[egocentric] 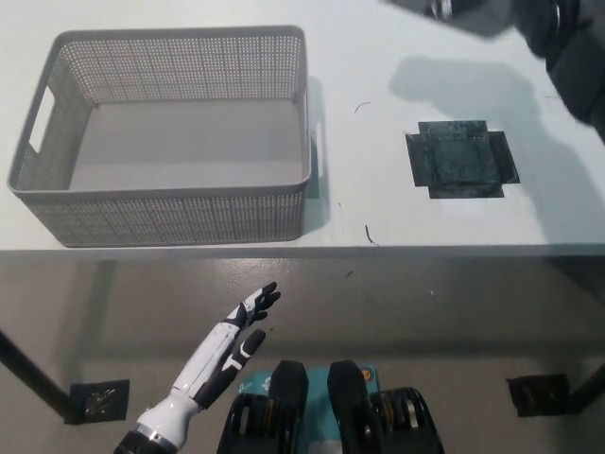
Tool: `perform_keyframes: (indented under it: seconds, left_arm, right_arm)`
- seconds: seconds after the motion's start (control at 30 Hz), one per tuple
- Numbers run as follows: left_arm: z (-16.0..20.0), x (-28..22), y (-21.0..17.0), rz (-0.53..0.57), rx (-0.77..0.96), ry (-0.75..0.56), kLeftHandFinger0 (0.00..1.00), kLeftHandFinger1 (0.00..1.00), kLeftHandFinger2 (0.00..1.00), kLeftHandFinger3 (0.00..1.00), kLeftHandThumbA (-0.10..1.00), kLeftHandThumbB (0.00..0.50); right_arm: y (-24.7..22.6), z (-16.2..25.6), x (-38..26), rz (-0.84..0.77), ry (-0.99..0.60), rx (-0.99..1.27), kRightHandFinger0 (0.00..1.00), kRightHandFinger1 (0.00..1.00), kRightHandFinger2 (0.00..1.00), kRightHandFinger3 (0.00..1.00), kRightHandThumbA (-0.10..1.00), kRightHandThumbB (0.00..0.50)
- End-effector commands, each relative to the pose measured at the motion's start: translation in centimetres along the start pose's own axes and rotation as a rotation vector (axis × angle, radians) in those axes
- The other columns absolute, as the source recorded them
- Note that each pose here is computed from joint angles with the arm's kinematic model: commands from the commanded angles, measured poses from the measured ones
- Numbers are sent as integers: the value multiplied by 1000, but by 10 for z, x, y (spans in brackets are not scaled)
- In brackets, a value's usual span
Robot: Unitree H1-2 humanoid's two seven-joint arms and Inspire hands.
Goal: Use the right hand to pick up a small rectangular container and put it into a bigger container on the left side
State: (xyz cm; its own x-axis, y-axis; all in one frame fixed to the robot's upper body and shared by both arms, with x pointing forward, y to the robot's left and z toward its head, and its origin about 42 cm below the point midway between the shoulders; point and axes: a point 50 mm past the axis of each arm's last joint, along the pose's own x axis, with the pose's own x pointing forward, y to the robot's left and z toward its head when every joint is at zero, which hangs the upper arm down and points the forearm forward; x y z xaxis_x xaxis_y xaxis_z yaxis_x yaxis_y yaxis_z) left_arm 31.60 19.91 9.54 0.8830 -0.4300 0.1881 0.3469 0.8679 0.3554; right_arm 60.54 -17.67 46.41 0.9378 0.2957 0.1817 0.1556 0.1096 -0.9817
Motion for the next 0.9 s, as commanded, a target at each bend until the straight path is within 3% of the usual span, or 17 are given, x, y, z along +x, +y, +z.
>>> perform_keyframes:
  seconds: [0.0,0.07,0.13,0.17,0.2,0.23,0.37,0.43,0.5,0.53,0.57,0.63,0.67,0.7,0.77,0.8,0.87]
  left_arm:
    - [8,-2,0,-6,5,-41,1000,1000,1000,1000,1000,380]
    - [9,-3,-1,-9,8,-30,1000,1000,1000,1000,1000,390]
    - [9,-3,-1,-10,7,-30,1000,1000,1000,1000,1000,389]
    - [9,-3,-2,-11,5,-29,1000,1000,1000,1000,1000,389]
    - [9,-2,-2,-14,7,-29,1000,1000,1000,1000,1000,389]
    - [9,-3,-1,-16,4,-30,1000,1000,1000,1000,1000,381]
    - [8,-4,-2,-22,-4,-28,1000,1000,1000,1000,1000,381]
    - [7,-5,-2,-26,-6,-25,1000,1000,1000,1000,1000,389]
    - [8,-4,-1,-30,-11,-24,1000,1000,1000,1000,1000,391]
    - [8,-4,-1,-31,-12,-25,1000,1000,1000,1000,1000,392]
    - [8,-3,-1,-29,-15,-31,1000,1000,1000,1000,1000,391]
    - [8,-3,-2,-30,-14,-35,1000,1000,1000,1000,1000,393]
    - [8,-2,-2,-29,-17,-37,1000,1000,1000,1000,1000,399]
    - [8,-2,-3,-30,-15,-38,1000,1000,1000,1000,1000,405]
    - [8,-1,-3,-35,-10,-38,1000,1000,1000,1000,1000,405]
    - [8,-1,-2,-35,-10,-38,1000,1000,1000,1000,1000,404]
    - [8,0,-2,-37,-8,-38,1000,1000,1000,1000,1000,402]
  right_arm:
    - [-140,74,9,-370,-248,-10,0,276,743,723,-100,201]
    - [-140,97,12,-354,-274,-32,0,350,837,808,-100,199]
    - [-138,120,15,-334,-294,-50,0,385,854,807,-100,199]
    - [-137,129,16,-328,-300,-56,0,382,835,731,-100,212]
    - [-134,141,18,-318,-311,-54,0,332,736,633,-100,238]
    - [-128,160,20,-309,-326,-52,0,315,732,478,-100,238]
    - [-107,202,21,-266,-367,-59,0,420,885,514,-100,240]
    - [-95,218,21,-243,-399,-4,0,309,718,475,-100,254]
    - [-85,231,20,-236,-420,5,0,245,663,531,-100,256]
    - [-81,237,20,-215,-411,13,0,259,689,616,-100,238]
    - [-74,248,19,-191,-407,47,142,383,738,691,-100,282]
    - [-68,254,18,-172,-399,62,126,328,543,568,-100,281]
    - [-60,262,17,-167,-394,62,8,199,410,410,-100,285]
    - [-50,267,16,-155,-390,72,0,134,383,292,-100,278]
    - [-36,274,14,-134,-388,104,0,134,544,291,-100,274]
    - [-32,274,14,-122,-386,116,26,201,624,325,-100,282]
    - [-21,278,13,-87,-376,128,0,148,623,338,-100,280]
